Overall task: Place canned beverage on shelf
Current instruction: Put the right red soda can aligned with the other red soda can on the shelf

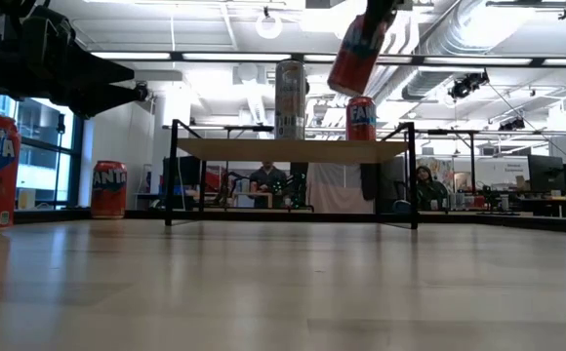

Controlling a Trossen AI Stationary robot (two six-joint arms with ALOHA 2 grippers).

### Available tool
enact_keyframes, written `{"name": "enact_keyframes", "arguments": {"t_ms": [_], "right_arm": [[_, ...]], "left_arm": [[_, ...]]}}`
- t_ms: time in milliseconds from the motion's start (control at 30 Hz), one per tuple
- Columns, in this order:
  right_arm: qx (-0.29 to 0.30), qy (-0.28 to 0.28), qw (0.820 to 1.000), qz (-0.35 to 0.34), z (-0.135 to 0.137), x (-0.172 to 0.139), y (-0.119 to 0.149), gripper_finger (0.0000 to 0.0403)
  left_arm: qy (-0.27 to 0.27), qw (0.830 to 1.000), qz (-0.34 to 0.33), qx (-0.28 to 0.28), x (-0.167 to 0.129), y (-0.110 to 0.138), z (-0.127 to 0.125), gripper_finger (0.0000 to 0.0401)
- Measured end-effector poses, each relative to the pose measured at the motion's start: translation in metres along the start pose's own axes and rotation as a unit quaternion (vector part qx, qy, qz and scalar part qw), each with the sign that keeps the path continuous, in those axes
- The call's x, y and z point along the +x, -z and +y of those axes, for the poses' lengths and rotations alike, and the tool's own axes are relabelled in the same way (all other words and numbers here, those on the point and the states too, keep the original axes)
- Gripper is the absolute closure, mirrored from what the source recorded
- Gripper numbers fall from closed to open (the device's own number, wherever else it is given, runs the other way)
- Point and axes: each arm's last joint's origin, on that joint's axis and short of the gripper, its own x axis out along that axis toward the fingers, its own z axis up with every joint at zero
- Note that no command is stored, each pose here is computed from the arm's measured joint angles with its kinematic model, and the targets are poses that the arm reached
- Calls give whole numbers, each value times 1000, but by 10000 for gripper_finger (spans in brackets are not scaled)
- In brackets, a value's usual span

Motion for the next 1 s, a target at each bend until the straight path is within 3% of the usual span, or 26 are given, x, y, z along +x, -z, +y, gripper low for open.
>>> {"name": "enact_keyframes", "arguments": {"t_ms": [67,200,367,667,1000], "right_arm": [[-13,-9,1000,4,-10,4,-5,116],[14,-60,998,-11,-31,6,0,116],[22,-41,999,-7,-49,4,10,116],[-30,-80,996,-38,-48,11,2,116],[-34,-78,996,-6,-53,15,7,116]], "left_arm": [[0,1000,0,0,0,0,0,87],[0,1000,0,0,0,0,0,87],[0,1000,0,0,0,0,0,87],[0,1000,0,0,0,0,0,87],[0,1000,0,0,0,0,0,87]]}}
